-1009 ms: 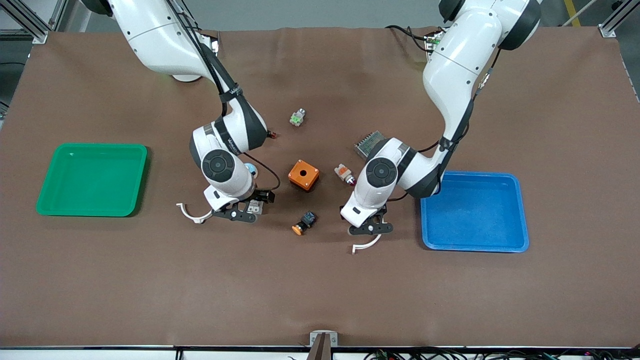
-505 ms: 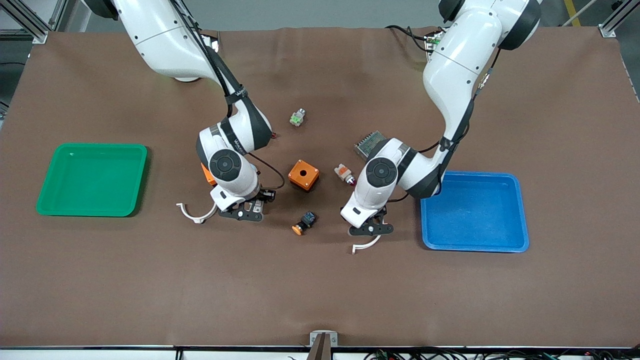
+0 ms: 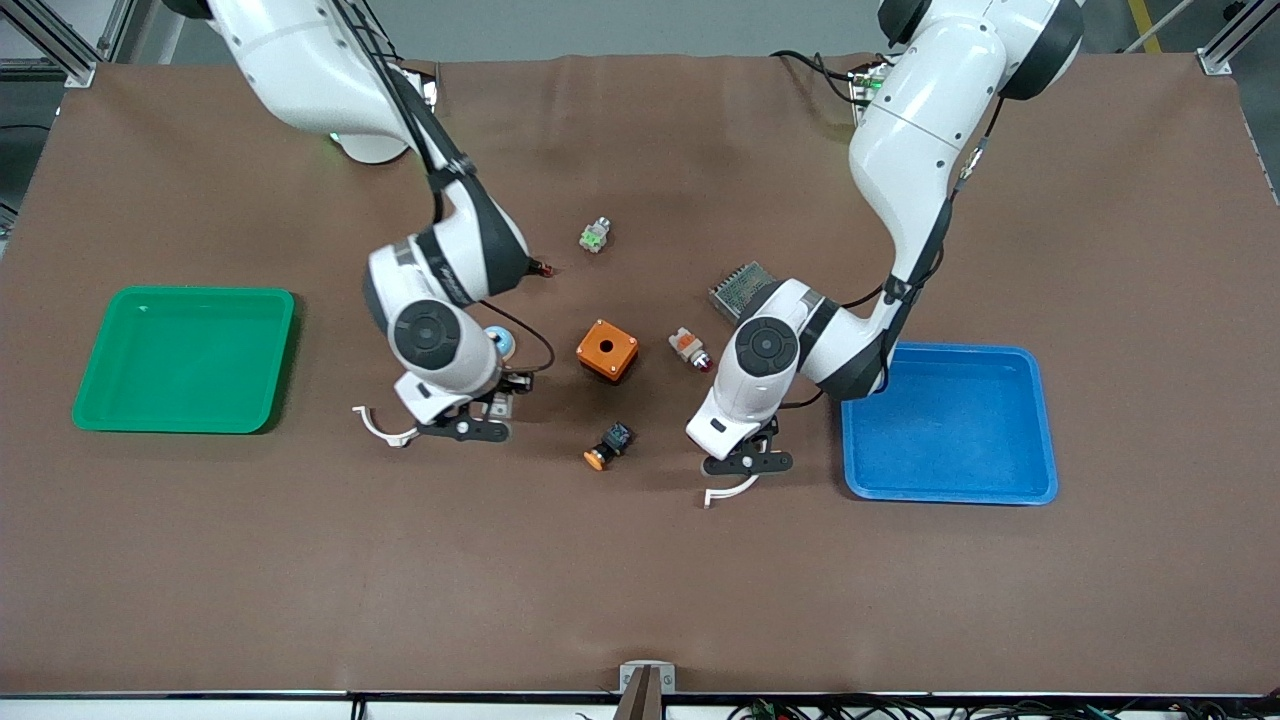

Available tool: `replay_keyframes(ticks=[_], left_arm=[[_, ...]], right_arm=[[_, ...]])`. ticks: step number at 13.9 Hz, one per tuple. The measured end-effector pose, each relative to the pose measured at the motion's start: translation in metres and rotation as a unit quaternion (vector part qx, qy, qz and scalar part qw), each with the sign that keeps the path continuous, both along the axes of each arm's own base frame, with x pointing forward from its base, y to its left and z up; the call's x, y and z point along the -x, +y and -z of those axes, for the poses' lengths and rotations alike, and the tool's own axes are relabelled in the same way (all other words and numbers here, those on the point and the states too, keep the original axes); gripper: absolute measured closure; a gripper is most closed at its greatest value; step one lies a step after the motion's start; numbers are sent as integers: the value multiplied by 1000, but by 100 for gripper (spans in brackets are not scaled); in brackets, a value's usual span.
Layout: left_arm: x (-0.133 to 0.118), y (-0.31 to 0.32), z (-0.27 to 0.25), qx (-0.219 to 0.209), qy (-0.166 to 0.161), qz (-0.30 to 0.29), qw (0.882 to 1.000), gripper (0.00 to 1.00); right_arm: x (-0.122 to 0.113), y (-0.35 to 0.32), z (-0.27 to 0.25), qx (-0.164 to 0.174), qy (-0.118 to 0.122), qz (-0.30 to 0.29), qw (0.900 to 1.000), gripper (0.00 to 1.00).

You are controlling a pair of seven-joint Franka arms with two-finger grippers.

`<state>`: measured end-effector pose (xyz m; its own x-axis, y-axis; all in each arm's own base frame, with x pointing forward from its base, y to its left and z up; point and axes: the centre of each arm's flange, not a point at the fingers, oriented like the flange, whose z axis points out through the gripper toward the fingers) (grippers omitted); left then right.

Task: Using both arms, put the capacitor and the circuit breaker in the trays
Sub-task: 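Carry the capacitor to the blue tray while the right gripper carries the breaker, then lower the capacitor into the blue tray while the right gripper lowers the breaker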

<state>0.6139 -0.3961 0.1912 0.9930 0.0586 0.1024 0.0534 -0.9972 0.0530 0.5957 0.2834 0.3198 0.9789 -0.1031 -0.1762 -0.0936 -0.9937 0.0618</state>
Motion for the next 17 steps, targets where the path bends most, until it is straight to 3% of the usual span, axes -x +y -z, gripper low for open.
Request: replay_keyframes(ticks=[4,7,11,14,17], left_arm=[[-12,5,-21,3,-16,-7,1000,66],[-39,55,-84,-16,-20,-44,999,66],[-48,162,-130,-48,2,-49,998,66],[-33,256,-103,-69,48,-28,996,66],[-15,324,-67,-64,56,-33,996,66]], right_arm=[[-11,-145,-143,-20,26,-13,999,60],[-18,-297,-187,-38,23,-27,999,60],[-12,-451,-168,-24,8,-47,999,60],[-9,-525,-122,-32,6,-56,998,60],[-9,-562,-64,-39,15,-60,997,60]])
